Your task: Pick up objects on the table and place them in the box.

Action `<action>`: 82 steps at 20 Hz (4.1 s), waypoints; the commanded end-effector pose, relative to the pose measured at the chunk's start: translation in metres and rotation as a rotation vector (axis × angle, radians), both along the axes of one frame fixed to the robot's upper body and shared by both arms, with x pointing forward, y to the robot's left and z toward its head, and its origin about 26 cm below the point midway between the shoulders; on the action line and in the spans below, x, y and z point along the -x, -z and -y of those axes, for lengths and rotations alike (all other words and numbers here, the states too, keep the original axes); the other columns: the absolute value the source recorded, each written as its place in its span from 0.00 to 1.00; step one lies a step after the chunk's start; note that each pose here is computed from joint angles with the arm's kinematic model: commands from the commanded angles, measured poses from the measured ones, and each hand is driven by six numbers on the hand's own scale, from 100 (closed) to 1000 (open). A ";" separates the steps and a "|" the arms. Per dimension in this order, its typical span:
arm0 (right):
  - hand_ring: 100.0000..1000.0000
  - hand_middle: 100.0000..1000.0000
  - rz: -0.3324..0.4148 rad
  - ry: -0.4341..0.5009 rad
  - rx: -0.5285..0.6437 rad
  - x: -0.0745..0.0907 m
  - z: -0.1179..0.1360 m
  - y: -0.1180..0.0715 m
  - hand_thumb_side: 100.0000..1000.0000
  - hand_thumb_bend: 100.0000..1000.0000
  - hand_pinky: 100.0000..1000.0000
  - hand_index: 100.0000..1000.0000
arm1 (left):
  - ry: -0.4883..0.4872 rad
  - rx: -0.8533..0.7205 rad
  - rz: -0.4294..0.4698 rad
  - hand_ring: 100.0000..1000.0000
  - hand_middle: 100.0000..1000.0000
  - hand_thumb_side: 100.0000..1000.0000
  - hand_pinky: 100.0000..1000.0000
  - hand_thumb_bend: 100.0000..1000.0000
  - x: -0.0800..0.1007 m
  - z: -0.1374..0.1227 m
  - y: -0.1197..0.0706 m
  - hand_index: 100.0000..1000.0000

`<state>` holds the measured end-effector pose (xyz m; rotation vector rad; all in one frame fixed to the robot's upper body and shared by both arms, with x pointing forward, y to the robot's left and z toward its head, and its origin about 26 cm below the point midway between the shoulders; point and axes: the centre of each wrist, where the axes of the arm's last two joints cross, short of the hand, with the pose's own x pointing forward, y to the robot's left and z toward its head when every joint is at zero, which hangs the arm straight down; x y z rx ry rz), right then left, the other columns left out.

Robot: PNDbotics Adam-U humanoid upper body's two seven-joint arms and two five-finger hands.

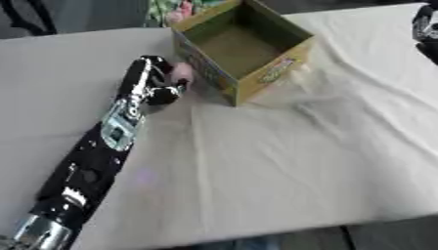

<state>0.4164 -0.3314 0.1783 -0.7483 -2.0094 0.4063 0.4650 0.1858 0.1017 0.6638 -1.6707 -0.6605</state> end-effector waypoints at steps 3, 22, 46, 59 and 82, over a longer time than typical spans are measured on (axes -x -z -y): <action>0.89 0.68 0.036 -0.006 0.016 -0.001 0.000 -0.015 0.47 0.00 0.73 0.89 | -0.092 0.000 0.097 0.38 0.34 0.00 0.27 0.19 -0.005 -0.003 -0.018 0.38; 0.89 0.68 0.032 -0.016 0.018 -0.001 -0.003 -0.013 0.47 0.00 0.73 0.89 | -0.204 0.060 0.398 0.31 0.20 0.00 0.21 0.19 -0.010 -0.016 -0.078 0.23; 0.90 0.68 0.078 -0.163 0.039 -0.011 -0.047 -0.035 0.47 0.00 0.73 0.89 | 0.018 -0.293 0.245 0.73 0.78 0.29 0.57 1.00 -0.025 -0.003 -0.096 0.84; 0.90 0.68 0.070 -0.138 0.032 -0.008 -0.039 -0.030 0.48 0.00 0.72 0.89 | 0.027 -0.014 0.511 0.59 0.56 0.31 0.47 0.97 0.015 -0.027 -0.156 0.70; 0.90 0.68 0.080 -0.082 0.001 -0.001 -0.022 -0.029 0.49 0.00 0.72 0.90 | -0.331 0.494 0.474 0.37 0.12 0.03 0.30 0.69 0.125 -0.143 -0.086 0.55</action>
